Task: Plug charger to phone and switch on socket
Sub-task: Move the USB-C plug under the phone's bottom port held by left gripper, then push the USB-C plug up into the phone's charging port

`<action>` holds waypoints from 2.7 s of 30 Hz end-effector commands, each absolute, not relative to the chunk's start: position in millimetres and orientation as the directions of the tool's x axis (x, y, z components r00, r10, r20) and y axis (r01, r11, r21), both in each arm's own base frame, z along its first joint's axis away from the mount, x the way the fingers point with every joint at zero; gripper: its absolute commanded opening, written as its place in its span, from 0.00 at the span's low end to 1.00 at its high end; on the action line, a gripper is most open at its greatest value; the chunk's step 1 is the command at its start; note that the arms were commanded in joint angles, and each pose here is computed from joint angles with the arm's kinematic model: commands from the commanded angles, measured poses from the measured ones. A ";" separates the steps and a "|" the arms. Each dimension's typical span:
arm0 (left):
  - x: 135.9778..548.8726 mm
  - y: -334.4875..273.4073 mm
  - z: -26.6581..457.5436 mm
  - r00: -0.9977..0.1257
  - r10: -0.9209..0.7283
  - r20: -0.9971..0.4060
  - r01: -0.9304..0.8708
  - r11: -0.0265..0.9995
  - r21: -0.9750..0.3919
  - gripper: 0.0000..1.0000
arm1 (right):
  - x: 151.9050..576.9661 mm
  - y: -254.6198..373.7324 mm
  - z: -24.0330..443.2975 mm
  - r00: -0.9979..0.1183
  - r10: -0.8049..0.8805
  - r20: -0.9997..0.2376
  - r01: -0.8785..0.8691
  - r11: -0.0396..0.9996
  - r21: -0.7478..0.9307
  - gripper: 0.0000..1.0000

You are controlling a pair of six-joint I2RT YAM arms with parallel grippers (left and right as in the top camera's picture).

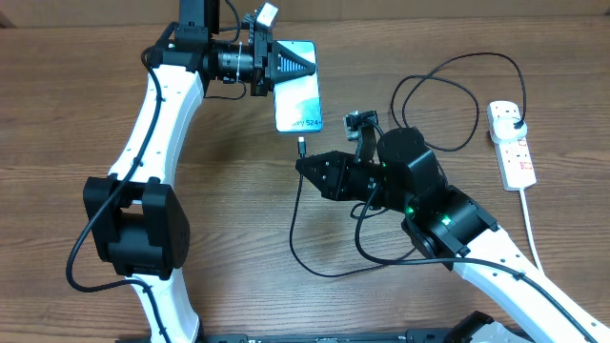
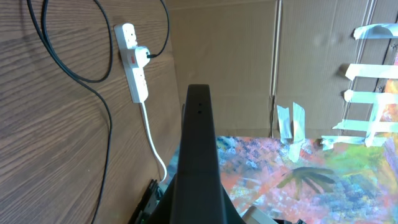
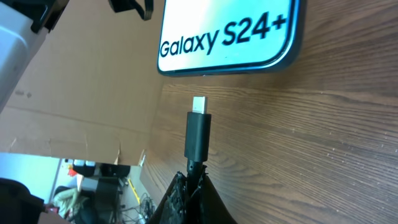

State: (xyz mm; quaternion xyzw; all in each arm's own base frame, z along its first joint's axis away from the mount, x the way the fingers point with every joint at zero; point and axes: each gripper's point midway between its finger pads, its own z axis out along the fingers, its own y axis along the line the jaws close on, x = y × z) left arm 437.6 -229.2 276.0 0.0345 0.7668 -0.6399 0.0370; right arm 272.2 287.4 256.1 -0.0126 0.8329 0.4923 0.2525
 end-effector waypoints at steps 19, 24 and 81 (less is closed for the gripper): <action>428.7 -229.8 298.2 -0.991 0.025 -0.134 0.136 0.143 -0.980 0.04 | 276.1 287.3 256.7 -0.869 0.259 -0.422 -0.245 0.515 0.821 0.04; 427.8 -230.1 299.0 -0.991 0.029 -0.133 0.135 0.138 -0.981 0.04 | 276.1 287.3 256.8 -0.869 0.259 -0.422 -0.246 0.515 0.821 0.04; 415.7 -244.8 303.2 -0.988 0.082 -0.133 0.142 0.105 -0.984 0.04 | 282.6 290.1 246.5 -0.875 0.263 -0.408 -0.224 0.527 0.820 0.04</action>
